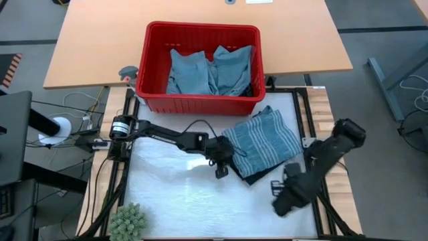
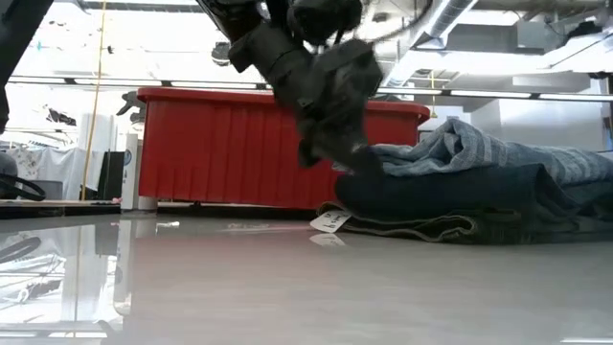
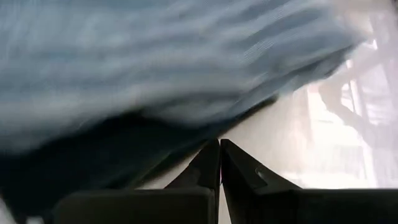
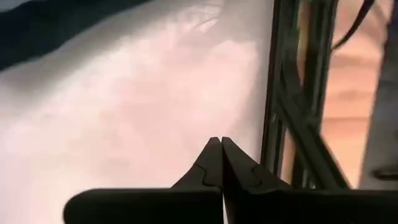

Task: Fold Laundry from Bin
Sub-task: Stack the folded light blue shirt on top of the folded black pants

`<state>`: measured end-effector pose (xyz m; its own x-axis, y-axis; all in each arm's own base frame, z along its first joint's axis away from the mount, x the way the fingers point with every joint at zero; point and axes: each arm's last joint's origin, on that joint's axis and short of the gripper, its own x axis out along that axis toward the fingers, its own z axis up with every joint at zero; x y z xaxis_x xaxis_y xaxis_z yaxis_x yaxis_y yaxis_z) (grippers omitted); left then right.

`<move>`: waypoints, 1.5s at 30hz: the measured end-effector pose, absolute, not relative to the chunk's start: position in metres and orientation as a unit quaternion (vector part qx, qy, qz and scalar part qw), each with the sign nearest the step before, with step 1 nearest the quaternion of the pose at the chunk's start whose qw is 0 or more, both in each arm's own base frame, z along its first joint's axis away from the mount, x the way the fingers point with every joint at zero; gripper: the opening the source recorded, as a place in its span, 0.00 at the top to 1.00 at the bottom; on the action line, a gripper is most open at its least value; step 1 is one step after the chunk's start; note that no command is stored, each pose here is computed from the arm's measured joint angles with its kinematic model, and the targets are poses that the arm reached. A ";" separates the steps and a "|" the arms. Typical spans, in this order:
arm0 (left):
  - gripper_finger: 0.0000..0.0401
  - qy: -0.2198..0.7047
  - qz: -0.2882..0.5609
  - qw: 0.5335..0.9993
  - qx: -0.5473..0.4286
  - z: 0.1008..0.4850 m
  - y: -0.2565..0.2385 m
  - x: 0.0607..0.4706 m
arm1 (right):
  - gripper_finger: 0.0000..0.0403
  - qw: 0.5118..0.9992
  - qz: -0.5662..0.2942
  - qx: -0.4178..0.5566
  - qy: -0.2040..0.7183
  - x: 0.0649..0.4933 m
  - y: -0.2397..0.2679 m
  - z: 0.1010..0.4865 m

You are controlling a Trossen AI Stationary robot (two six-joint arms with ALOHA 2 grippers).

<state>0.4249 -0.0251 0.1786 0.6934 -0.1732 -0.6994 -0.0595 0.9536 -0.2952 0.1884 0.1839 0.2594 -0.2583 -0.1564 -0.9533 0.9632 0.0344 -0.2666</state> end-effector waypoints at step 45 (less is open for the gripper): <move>1.00 0.518 -0.058 0.846 -0.113 0.284 -0.044 0.482 | 0.95 0.599 -0.405 0.381 0.576 0.207 0.278 0.243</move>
